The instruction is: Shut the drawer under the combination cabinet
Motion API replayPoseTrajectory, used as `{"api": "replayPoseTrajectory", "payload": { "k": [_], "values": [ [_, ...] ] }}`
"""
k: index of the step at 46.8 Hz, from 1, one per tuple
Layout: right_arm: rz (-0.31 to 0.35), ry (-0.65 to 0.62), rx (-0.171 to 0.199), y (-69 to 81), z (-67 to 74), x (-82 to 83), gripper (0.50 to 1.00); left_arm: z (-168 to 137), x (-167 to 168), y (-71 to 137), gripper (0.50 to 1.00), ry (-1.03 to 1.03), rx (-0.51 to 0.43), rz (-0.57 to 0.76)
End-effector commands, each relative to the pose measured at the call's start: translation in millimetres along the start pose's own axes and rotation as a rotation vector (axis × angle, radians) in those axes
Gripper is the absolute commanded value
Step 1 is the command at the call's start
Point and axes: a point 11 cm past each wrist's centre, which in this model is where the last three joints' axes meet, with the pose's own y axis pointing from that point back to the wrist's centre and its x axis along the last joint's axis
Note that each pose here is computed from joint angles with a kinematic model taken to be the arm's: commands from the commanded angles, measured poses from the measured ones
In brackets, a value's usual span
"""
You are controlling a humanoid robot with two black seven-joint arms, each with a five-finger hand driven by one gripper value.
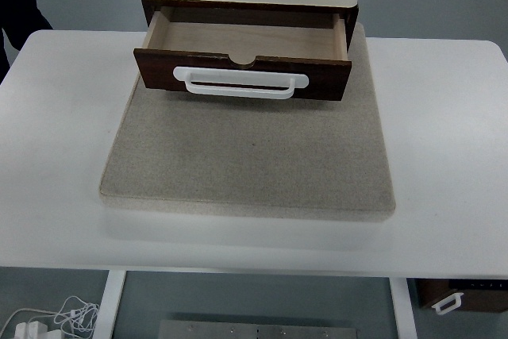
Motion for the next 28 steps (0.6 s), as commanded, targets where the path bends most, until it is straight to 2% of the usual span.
{"api": "replayPoseTrajectory", "payload": {
  "k": [1, 12, 28],
  "values": [
    [0.001, 0.0, 0.0, 0.0, 0.2, 0.5, 0.952, -5, -20, -3, 1.0, -0.032, 0.019, -0.062],
    [0.0, 0.0, 0.0, 0.0, 0.1, 0.0, 0.952, -20, -83, -7, 1.0, -0.056, 0.067, -0.231],
    [0.0, 0.0, 0.0, 0.0, 0.1, 0.0, 0.952, -57, -172, 4, 1.0, -0.104, 0.23, -0.493]
  ]
}}
